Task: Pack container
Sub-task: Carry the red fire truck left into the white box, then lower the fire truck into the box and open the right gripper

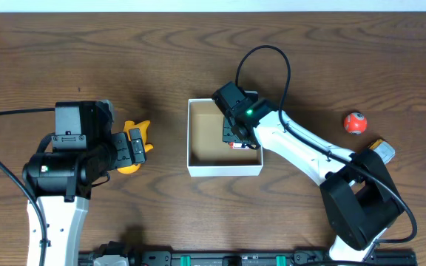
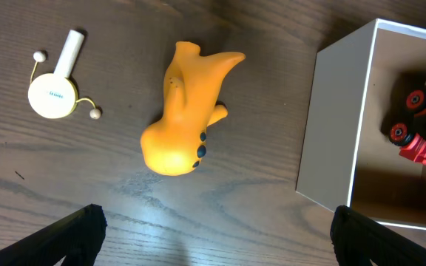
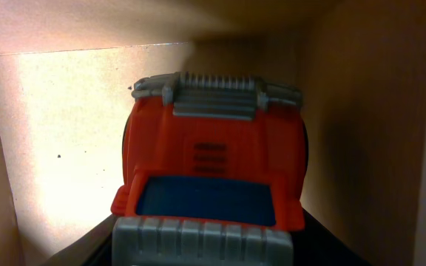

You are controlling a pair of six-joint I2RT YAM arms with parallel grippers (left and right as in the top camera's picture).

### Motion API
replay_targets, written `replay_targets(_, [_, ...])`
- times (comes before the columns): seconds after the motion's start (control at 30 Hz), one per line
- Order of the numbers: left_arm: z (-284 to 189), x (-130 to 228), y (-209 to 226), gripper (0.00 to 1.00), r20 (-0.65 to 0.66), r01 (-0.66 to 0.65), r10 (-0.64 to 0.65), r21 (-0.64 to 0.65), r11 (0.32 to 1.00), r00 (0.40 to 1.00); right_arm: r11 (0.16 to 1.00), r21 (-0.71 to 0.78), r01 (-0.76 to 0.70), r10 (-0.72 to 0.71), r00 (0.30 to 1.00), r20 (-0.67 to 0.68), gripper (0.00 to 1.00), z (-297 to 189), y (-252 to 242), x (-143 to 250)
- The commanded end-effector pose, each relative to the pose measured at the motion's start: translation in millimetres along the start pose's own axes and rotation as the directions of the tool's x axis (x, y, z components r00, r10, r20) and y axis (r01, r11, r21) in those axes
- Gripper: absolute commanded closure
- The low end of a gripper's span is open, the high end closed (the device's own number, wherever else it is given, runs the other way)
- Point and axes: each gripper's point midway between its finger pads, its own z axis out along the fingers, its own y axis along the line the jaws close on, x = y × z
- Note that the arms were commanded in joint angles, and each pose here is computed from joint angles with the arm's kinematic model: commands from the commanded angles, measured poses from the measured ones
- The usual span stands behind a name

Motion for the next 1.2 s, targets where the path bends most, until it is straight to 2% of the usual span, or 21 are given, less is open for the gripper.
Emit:
replay_targets(0.0, [-4, -4, 1, 0.02, 0.017, 0.010, -0.010, -0.001, 1.000, 1.000, 1.000, 0.004, 0.006, -0.006, 1.000, 0.015, 0.48, 0, 0, -7])
replay_targets(0.1, [-4, -5, 1, 0.02, 0.017, 0.010, -0.010, -0.001, 1.000, 1.000, 1.000, 0.004, 0.006, -0.006, 1.000, 0.015, 0.45, 0, 0, -7])
replay_targets(0.2, [-4, -4, 1, 0.02, 0.017, 0.010, -0.010, -0.001, 1.000, 1.000, 1.000, 0.004, 0.006, -0.006, 1.000, 0.015, 0.30, 0, 0, -7])
replay_targets(0.33, [-4, -4, 1, 0.02, 0.017, 0.010, -0.010, -0.001, 1.000, 1.000, 1.000, 0.004, 0.006, -0.006, 1.000, 0.015, 0.20, 0, 0, -7])
replay_targets(0.7, [-4, -4, 1, 0.02, 0.017, 0.010, -0.010, -0.001, 1.000, 1.000, 1.000, -0.010, 0.020, -0.020, 0.999, 0.034, 0.20, -3, 3, -12])
replay_targets(1.17, [-4, -4, 1, 0.02, 0.017, 0.010, -0.010, -0.001, 1.000, 1.000, 0.992, -0.026, 0.124, -0.115, 0.969, 0.221, 0.24, -81, 10, -54])
